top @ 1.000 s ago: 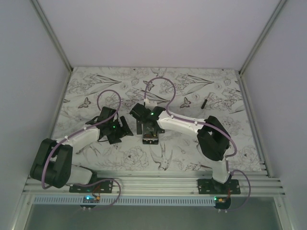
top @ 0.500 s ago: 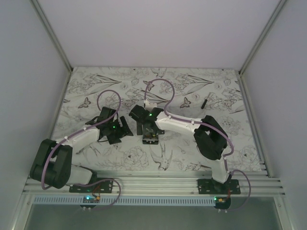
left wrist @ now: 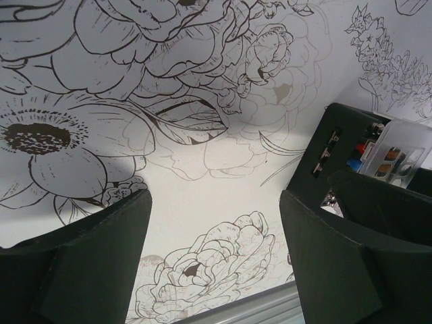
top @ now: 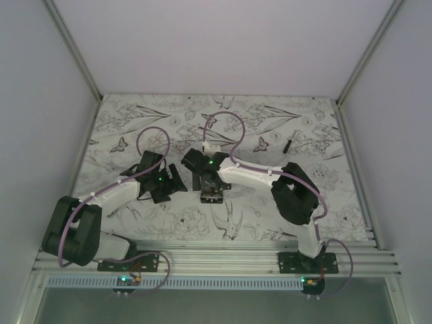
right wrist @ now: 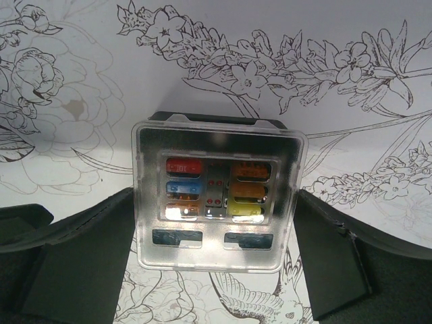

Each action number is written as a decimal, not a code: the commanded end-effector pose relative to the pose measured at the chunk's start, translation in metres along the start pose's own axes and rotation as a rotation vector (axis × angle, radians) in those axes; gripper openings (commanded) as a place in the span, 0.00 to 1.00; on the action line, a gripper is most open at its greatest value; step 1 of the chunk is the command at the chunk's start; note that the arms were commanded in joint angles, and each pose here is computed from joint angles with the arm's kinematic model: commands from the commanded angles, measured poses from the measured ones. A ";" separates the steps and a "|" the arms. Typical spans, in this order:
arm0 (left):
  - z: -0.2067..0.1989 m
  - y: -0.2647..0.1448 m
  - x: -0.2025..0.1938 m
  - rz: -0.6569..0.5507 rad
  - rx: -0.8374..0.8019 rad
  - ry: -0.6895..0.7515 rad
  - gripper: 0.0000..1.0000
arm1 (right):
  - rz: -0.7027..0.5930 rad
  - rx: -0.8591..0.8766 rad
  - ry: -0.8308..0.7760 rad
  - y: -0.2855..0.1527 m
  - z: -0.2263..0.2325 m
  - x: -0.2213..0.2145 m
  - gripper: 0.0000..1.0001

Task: Snap on the fuse box
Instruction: Close the fuse box cover on the fuse box base.

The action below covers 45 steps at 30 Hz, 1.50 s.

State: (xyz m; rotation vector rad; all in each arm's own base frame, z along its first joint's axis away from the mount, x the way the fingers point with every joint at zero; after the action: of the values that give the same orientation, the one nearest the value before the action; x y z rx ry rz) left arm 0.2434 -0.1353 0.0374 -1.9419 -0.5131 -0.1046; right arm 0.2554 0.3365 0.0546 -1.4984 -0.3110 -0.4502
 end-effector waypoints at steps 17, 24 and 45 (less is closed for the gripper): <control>0.012 -0.001 -0.016 0.055 0.032 -0.005 0.82 | -0.052 -0.013 0.008 0.003 0.006 0.008 0.92; 0.011 -0.001 -0.016 0.058 0.027 -0.006 0.82 | -0.035 0.026 0.007 -0.002 0.017 0.005 0.93; 0.010 -0.001 -0.017 0.060 0.019 -0.005 0.82 | -0.012 -0.031 0.012 0.006 0.005 -0.006 0.97</control>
State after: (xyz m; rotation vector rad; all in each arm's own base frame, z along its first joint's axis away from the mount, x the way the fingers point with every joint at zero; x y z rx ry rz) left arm 0.2428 -0.1363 0.0377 -1.9486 -0.5091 -0.1034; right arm 0.2550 0.3389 0.0524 -1.5104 -0.3271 -0.4571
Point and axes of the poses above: each gripper's point midway between its finger pads, its own y axis out along the fingers, its own z axis along the line the jaws close on, x = y × z, the point moved 1 cm from there along -y, back along the fingers, and after that the axes turned 10 degrees about y, right-handed, at the moved point
